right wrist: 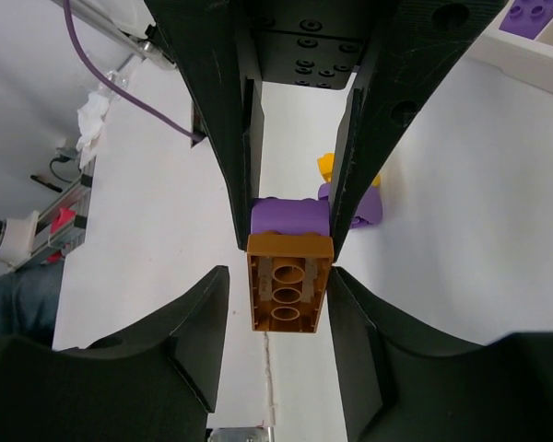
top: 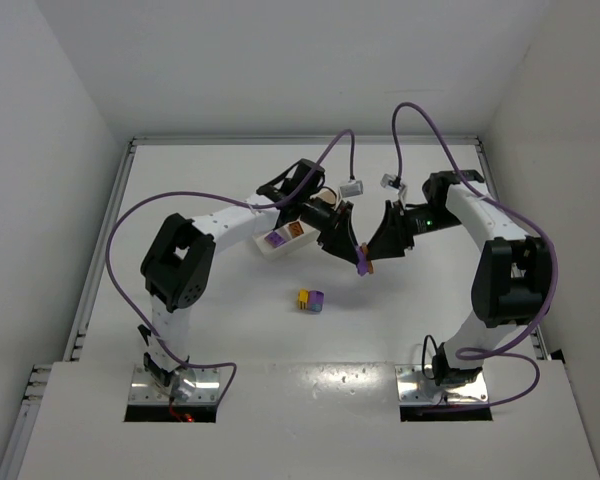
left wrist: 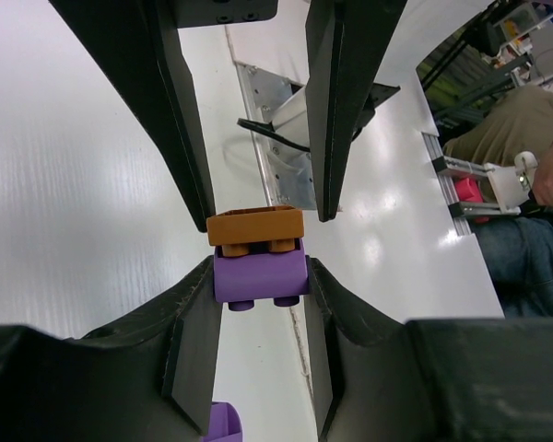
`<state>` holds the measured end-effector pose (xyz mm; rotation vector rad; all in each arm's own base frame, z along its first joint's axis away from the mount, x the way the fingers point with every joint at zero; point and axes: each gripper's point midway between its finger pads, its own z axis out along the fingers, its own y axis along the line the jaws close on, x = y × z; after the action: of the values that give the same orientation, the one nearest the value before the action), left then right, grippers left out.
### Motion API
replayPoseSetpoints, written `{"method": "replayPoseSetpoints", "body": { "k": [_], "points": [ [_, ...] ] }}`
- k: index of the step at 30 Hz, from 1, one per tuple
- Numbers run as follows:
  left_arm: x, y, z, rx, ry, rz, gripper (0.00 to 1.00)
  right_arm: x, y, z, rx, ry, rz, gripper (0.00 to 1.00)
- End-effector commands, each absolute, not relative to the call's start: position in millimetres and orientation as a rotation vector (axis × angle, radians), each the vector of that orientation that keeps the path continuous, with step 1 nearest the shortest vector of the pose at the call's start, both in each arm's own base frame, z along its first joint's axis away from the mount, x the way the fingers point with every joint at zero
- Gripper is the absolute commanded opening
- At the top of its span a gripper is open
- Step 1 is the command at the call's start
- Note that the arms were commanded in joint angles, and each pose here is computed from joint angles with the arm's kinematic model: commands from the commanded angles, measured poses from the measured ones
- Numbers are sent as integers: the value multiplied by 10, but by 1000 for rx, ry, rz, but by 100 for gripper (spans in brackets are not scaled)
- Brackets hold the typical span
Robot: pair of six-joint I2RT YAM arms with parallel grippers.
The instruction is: Sort the legos into containers by color
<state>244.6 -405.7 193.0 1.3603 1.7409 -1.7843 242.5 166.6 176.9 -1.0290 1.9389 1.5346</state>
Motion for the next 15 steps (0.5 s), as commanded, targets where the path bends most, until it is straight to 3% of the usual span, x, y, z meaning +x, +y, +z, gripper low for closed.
{"method": "replayPoseSetpoints", "body": {
  "k": [1, 8, 11, 12, 15],
  "points": [
    [2479, -4034, 2347, 1404, 1574, -1743, 16, 2331, 1704, 1854, -1024, 1923, 1569, 47],
    [2496, -4053, 2388, 1412, 1554, -1747, 16, 2301, 1738, 1817, -1047, 1934, 1579, 49],
    [2493, -4052, 2390, 1407, 1563, -1752, 16, 2301, 1738, 1817, -1047, 1934, 1579, 38],
    [2493, -4052, 2390, 1407, 1563, -1752, 16, 2301, 1738, 1817, -1047, 1934, 1579, 27],
    [2493, -4052, 2390, 1407, 1563, -1752, 16, 2301, 1738, 1817, -1047, 1934, 1579, 21]
  ]
}}
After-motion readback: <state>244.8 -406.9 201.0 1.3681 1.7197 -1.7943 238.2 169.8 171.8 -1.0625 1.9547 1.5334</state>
